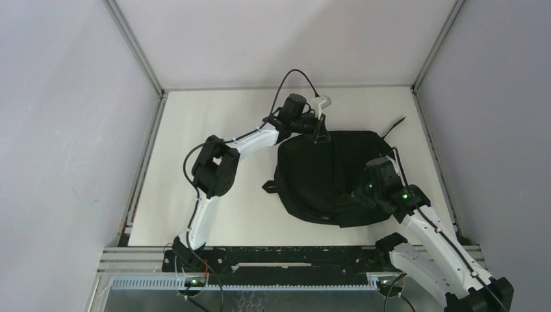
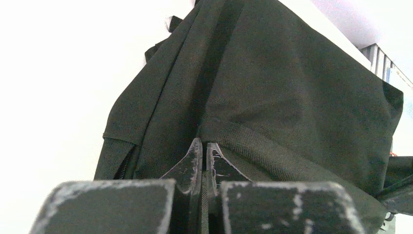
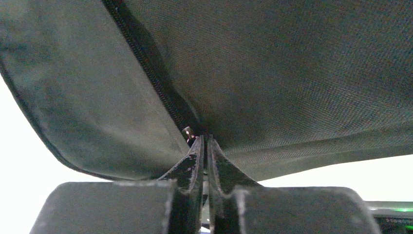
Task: Pack the student bag
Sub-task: Zip the student bag at the center of the board, then adjust the student bag at the center of the board.
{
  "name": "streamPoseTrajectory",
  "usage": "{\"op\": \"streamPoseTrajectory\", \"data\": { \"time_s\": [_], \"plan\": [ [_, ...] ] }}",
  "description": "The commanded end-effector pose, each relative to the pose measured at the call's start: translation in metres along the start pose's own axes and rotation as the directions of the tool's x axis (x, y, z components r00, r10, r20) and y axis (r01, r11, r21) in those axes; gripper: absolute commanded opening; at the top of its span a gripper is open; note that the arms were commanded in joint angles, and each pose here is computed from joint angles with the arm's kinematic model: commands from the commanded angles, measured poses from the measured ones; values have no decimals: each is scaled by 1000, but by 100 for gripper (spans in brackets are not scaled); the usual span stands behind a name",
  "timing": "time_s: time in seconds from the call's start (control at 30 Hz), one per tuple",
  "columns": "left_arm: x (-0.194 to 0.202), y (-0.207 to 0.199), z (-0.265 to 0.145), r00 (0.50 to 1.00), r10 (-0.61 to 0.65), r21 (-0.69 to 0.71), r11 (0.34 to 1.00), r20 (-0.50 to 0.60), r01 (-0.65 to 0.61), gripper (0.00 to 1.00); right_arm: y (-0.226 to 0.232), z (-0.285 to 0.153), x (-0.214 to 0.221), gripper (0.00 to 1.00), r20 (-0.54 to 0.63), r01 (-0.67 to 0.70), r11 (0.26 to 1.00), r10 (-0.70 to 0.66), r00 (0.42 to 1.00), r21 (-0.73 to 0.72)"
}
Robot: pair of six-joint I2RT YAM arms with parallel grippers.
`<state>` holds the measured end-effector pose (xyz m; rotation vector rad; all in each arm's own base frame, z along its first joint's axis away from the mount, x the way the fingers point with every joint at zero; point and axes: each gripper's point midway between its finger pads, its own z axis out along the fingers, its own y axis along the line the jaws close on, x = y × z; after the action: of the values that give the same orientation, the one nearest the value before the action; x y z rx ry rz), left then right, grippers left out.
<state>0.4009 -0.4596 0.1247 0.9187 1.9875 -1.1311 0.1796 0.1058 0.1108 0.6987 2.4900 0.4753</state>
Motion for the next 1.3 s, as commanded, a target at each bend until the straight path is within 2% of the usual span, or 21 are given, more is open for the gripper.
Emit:
{"op": "streamPoseTrajectory", "data": {
  "time_s": [0.0,0.07,0.13,0.17,0.3,0.37,0.47,0.6,0.73,0.8,0.93,1.03,1.1,1.13,1.17,1.27],
  "plan": [
    [-79,-4,-41,977,42,-44,998,207,-34,3,8,-16,16,31,-67,57,996,-61,996,-67],
    [-92,-16,-51,973,19,-26,1000,231,-14,29,18,-26,6,58,-16,80,992,-83,996,-101],
    [-109,-29,-67,964,26,-31,999,265,-18,49,24,-35,-7,69,51,116,988,-111,992,-104],
    [-116,-33,-77,959,36,-49,999,282,-24,54,27,-40,-12,72,76,132,986,-125,989,-99],
    [-134,-42,-118,933,118,-165,984,340,-65,63,33,-50,-23,74,141,181,981,-170,975,-64],
    [-132,-35,-136,929,112,-245,969,353,-24,64,29,-47,-26,74,165,184,983,-179,970,-17],
    [-114,-12,-155,947,33,-358,929,320,89,74,9,-40,-30,72,182,133,985,-151,972,106],
    [-71,25,-157,969,-91,-443,877,228,187,78,-30,-41,-41,70,243,-15,959,-56,968,284],
    [-29,57,-149,970,-201,-484,841,138,243,78,-49,-44,-45,70,292,-150,939,57,955,309],
    [-9,68,-141,964,-245,-492,830,105,265,75,-58,-42,-42,69,293,-208,926,113,949,316],
    [19,62,-118,938,-342,-402,852,56,335,66,-77,-25,-26,68,248,-271,895,189,950,355],
    [41,53,-107,911,-412,-333,855,29,397,52,-79,-10,-16,67,209,-280,896,218,953,344],
    [52,45,-105,901,-434,-296,859,11,418,34,-78,2,-13,66,191,-273,906,220,957,323],
    [58,41,-107,894,-448,-290,855,2,429,28,-74,8,-14,65,185,-267,915,219,958,303],
    [65,36,-109,887,-461,-285,852,-7,440,24,-71,13,-15,64,177,-255,922,210,962,290],
    [84,8,-113,878,-478,-253,853,-24,457,23,-61,26,-29,63,175,-217,941,175,969,259]
  ]
}}
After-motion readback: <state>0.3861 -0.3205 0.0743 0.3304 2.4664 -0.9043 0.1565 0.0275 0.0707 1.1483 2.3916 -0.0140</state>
